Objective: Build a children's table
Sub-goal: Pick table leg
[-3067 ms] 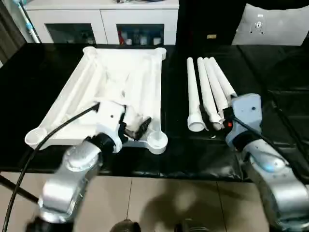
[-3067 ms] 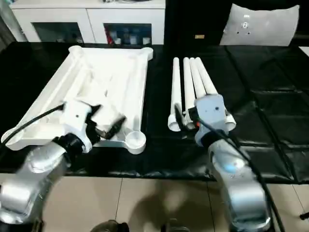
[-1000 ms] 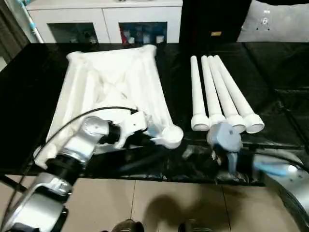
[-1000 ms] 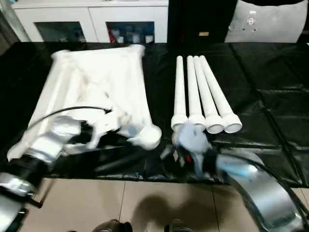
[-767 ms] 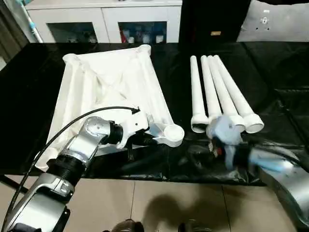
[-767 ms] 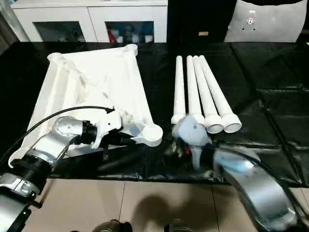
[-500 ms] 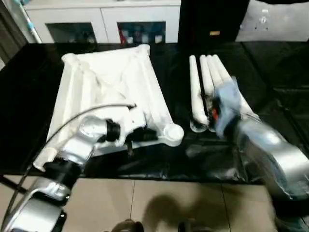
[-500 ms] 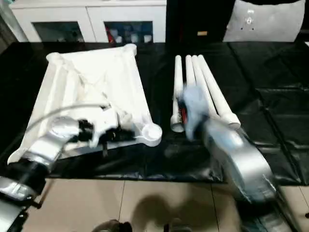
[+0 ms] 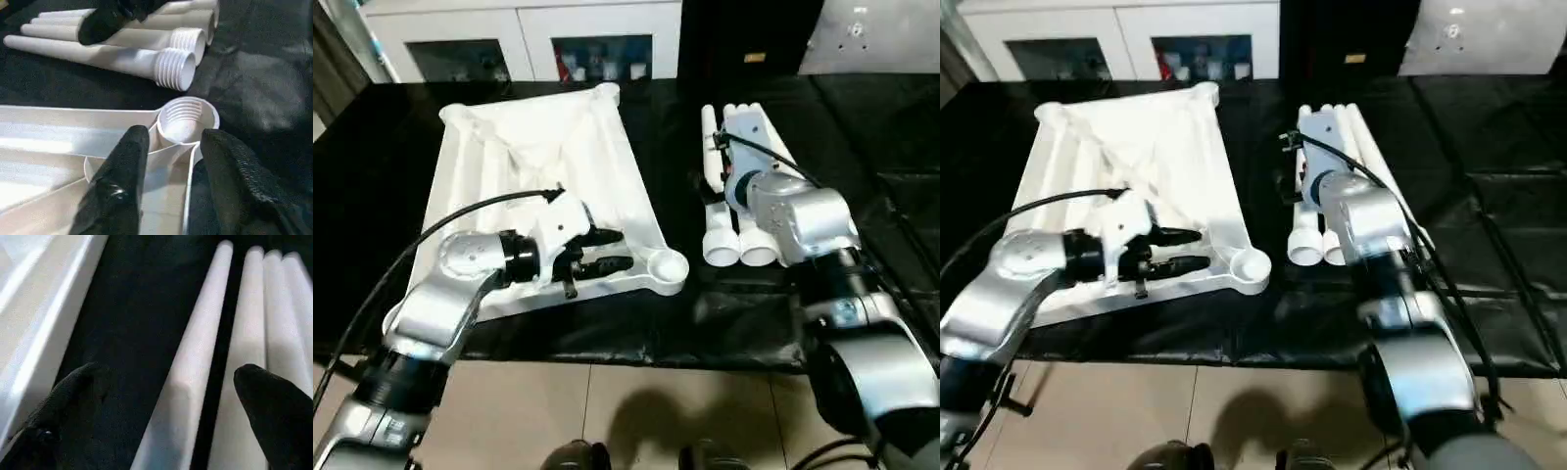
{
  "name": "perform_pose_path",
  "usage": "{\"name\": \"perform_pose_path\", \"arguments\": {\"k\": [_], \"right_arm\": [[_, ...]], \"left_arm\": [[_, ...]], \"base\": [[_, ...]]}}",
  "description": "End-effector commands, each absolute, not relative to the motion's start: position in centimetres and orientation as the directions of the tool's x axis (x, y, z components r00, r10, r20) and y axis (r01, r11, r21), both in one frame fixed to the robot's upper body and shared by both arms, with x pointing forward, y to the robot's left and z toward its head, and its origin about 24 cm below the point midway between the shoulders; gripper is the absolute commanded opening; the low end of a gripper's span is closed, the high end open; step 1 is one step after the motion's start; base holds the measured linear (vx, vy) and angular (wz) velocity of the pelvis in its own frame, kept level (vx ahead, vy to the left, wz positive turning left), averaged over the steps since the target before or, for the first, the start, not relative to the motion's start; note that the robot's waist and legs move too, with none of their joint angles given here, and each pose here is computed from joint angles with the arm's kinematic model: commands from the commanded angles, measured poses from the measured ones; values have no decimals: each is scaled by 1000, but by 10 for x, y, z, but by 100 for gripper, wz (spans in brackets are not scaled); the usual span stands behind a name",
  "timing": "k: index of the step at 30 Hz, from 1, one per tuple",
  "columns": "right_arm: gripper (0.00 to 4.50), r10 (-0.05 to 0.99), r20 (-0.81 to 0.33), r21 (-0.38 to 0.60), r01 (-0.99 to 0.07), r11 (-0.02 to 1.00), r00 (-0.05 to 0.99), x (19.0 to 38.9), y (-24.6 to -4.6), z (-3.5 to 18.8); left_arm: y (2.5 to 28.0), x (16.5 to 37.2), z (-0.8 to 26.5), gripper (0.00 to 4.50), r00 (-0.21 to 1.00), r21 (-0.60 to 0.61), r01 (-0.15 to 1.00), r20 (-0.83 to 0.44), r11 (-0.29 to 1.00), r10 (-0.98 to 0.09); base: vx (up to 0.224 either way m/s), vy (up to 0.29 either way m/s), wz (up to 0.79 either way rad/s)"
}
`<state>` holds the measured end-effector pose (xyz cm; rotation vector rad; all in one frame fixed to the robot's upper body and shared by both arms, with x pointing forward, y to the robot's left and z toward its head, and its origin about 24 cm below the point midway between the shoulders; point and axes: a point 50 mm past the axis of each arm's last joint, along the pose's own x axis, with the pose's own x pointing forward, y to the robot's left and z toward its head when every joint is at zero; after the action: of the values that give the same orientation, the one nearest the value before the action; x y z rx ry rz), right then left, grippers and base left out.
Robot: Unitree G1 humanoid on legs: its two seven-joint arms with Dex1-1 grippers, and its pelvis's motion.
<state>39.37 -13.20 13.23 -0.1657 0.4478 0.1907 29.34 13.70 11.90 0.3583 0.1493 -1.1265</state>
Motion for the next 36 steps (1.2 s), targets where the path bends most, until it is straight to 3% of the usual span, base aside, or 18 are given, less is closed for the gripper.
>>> {"name": "perform_pose_path", "arguments": {"k": [1, 11, 20, 27, 29, 36], "right_arm": [[450, 162, -441, -91, -223, 971, 883, 399, -127, 134], [450, 123, -543, -90, -203, 975, 831, 403, -114, 116], [450, 100, -542, -90, -176, 980, 834, 405, -117, 114], [450, 138, -637, 13, -168, 986, 758, 399, -118, 99], [432, 159, -640, 71, -148, 986, 752, 398, -121, 97], [387, 170, -641, 100, -138, 985, 749, 398, -125, 96]], "left_arm": [[138, 290, 127, 208, 442, 205, 895, -280, 397, -852], [137, 283, 128, 208, 472, 198, 881, -313, 429, -824], [135, 280, 126, 208, 474, 179, 881, -322, 439, -820], [133, 279, 125, 208, 474, 166, 880, -327, 444, -817], [131, 279, 126, 215, 473, 165, 881, -324, 443, -819], [127, 278, 126, 218, 472, 160, 882, -315, 444, -824]], "base": [[0, 0, 0], [0, 0, 0], [0, 0, 0], [0, 0, 0], [0, 0, 0], [0, 0, 0]]}}
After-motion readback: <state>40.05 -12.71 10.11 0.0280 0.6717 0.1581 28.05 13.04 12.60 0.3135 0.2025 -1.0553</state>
